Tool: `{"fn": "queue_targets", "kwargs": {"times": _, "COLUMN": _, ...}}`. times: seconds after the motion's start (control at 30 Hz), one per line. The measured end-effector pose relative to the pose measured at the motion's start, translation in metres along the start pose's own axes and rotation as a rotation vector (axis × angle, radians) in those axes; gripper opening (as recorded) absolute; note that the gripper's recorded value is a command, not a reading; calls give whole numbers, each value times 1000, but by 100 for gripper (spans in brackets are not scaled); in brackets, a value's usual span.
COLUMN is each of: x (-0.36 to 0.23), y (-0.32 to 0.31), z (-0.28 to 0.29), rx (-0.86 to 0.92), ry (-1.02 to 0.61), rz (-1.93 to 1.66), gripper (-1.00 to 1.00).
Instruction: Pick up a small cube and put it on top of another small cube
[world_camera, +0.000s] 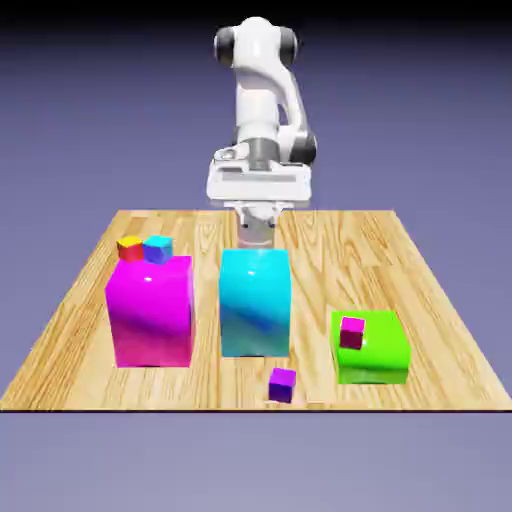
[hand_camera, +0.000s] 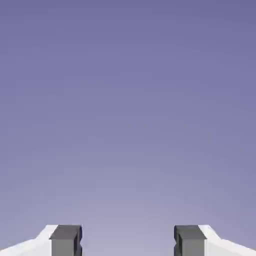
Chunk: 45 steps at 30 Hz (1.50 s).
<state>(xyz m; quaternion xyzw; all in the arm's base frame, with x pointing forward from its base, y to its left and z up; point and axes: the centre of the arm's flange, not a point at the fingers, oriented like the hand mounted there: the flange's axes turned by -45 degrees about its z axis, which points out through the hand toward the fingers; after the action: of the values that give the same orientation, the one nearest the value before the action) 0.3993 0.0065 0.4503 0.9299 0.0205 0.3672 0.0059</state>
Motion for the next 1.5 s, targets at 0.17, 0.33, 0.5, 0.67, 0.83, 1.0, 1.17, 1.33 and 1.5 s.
{"fn": "queue_targets", "kwargs": {"times": 0.17, "x": 3, "y": -7, "z": 55, "rx": -10, "ry": -186, "rz": 48, "gripper": 0}}
{"fn": "queue_targets", "kwargs": {"times": 0.33, "x": -4, "y": -15, "z": 112, "rx": -21, "ry": -372, "rz": 102, "gripper": 0}}
{"fn": "queue_targets", "kwargs": {"times": 0.5, "x": -20, "y": -24, "z": 169, "rx": -33, "ry": -556, "rz": 160, "gripper": 0}}
{"fn": "queue_targets", "kwargs": {"times": 0.67, "x": -45, "y": -34, "z": 224, "rx": -45, "ry": -739, "rz": 223, "gripper": 0}}
{"fn": "queue_targets", "kwargs": {"times": 0.83, "x": -76, "y": -45, "z": 275, "rx": -57, "ry": -920, "rz": 287, "gripper": 0}}
{"fn": "queue_targets", "kwargs": {"times": 1.0, "x": -117, "y": -49, "z": 311, "rx": -57, "ry": -931, "rz": 292, "gripper": 0}}
{"fn": "queue_targets", "kwargs": {"times": 1.17, "x": -118, "y": -49, "z": 312, "rx": -57, "ry": -931, "rz": 292, "gripper": -100}}
{"fn": "queue_targets", "kwargs": {"times": 1.33, "x": -60, "y": -59, "z": 261, "rx": -54, "ry": -930, "rz": 245, "gripper": -100}}
{"fn": "queue_targets", "kwargs": {"times": 1.5, "x": -14, "y": 8, "z": 200, "rx": -116, "ry": -936, "rz": 320, "gripper": -100}}
